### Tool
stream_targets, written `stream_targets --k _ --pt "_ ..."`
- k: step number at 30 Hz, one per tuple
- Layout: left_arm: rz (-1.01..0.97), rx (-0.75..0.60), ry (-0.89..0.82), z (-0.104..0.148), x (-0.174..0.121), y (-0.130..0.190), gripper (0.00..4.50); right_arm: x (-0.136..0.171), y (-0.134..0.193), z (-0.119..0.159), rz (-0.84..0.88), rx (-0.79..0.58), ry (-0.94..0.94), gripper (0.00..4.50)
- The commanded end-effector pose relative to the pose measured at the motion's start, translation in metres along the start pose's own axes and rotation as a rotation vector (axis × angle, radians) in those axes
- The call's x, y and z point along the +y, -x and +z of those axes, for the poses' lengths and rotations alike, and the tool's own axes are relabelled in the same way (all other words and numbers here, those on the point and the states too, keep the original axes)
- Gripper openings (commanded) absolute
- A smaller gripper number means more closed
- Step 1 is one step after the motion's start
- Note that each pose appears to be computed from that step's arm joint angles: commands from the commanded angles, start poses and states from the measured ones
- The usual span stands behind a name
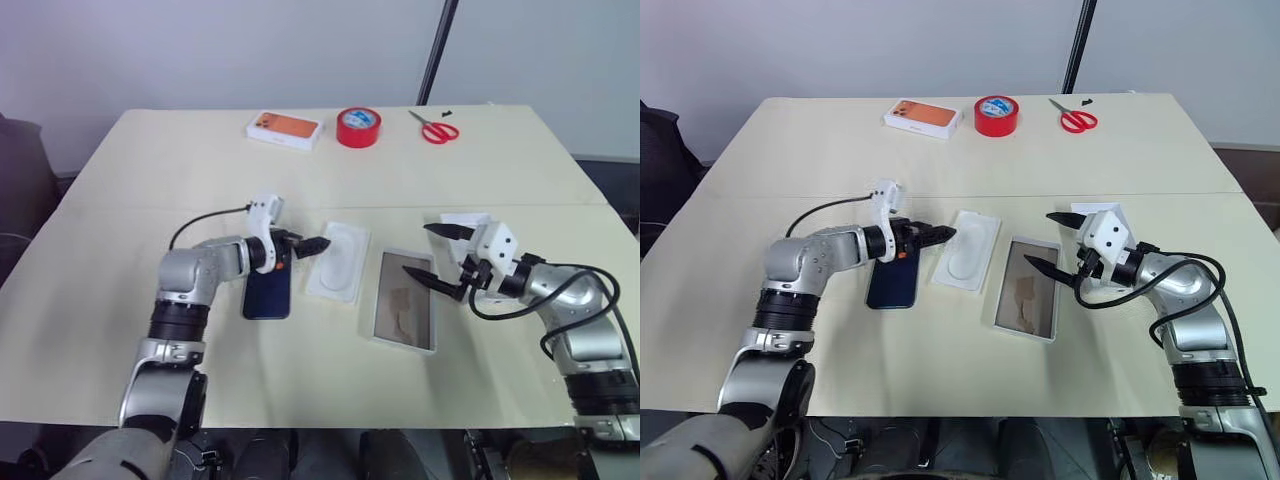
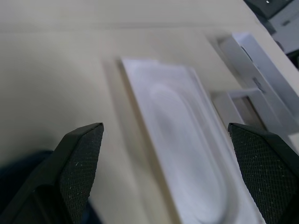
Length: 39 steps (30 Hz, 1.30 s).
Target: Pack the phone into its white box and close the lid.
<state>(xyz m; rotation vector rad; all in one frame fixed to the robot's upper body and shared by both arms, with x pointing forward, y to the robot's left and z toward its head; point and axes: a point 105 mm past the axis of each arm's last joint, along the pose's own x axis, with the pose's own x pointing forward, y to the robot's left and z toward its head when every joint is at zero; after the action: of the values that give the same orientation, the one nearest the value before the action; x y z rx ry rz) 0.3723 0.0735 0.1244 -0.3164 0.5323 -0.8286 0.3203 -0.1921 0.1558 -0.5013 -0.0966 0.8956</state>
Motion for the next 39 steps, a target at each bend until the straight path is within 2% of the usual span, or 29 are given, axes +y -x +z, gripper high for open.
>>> stream_targets --k 1,5,8,9,11,13,16,18,24,29,32,36,39 --pt "-0.026 0.059 -0.028 0.000 -0.009 0.000 4.48 -0.004 0.006 0.011 -0.024 -0.024 0.059 4.46" --pt "-0.054 0.141 0.087 -0.011 -0.016 -0.003 4.48 0.000 0.006 0.008 -0.031 -0.018 0.061 4.46" --pt "-0.026 0.147 0.149 -0.014 -0.014 -0.008 4.48 0.001 0.005 0.009 -0.038 -0.021 0.065 4.46" --pt "-0.024 0.146 0.163 -0.015 -0.013 -0.009 4.25 0.002 0.005 0.009 -0.040 -0.021 0.066 4.49" --pt "-0.034 0.151 0.181 -0.019 -0.015 -0.010 3.56 0.003 0.005 0.010 -0.042 -0.021 0.069 4.50" --pt "-0.030 0.161 0.200 -0.025 -0.016 -0.011 2.64 0.003 0.007 0.010 -0.051 -0.017 0.072 4.50" --pt "-0.010 0.163 0.233 -0.030 -0.013 -0.011 0.97 0.005 0.010 0.011 -0.058 -0.014 0.071 4.50" --pt "0.003 0.148 0.254 -0.029 -0.010 -0.010 0.02 0.008 0.013 0.011 -0.050 -0.007 0.070 4.50" --pt "-0.020 -0.028 0.309 0.004 -0.008 -0.007 0.02 0.033 0.017 0.020 0.058 -0.012 0.024 4.50" --pt "-0.016 -0.096 0.360 0.017 -0.002 -0.001 0.02 0.082 0.013 0.041 0.280 -0.064 -0.142 4.50" --pt "-0.008 -0.113 0.325 0.021 -0.001 0.001 0.02 0.101 0.009 0.022 0.353 0.029 -0.110 4.50" --pt "-0.013 -0.217 0.270 0.039 -0.004 0.006 0.02 0.109 0.008 -0.014 0.407 0.189 -0.033 4.50" --pt "-0.010 -0.224 0.258 0.040 -0.005 0.008 0.00 0.112 0.017 -0.036 0.469 0.287 -0.039 3.56"
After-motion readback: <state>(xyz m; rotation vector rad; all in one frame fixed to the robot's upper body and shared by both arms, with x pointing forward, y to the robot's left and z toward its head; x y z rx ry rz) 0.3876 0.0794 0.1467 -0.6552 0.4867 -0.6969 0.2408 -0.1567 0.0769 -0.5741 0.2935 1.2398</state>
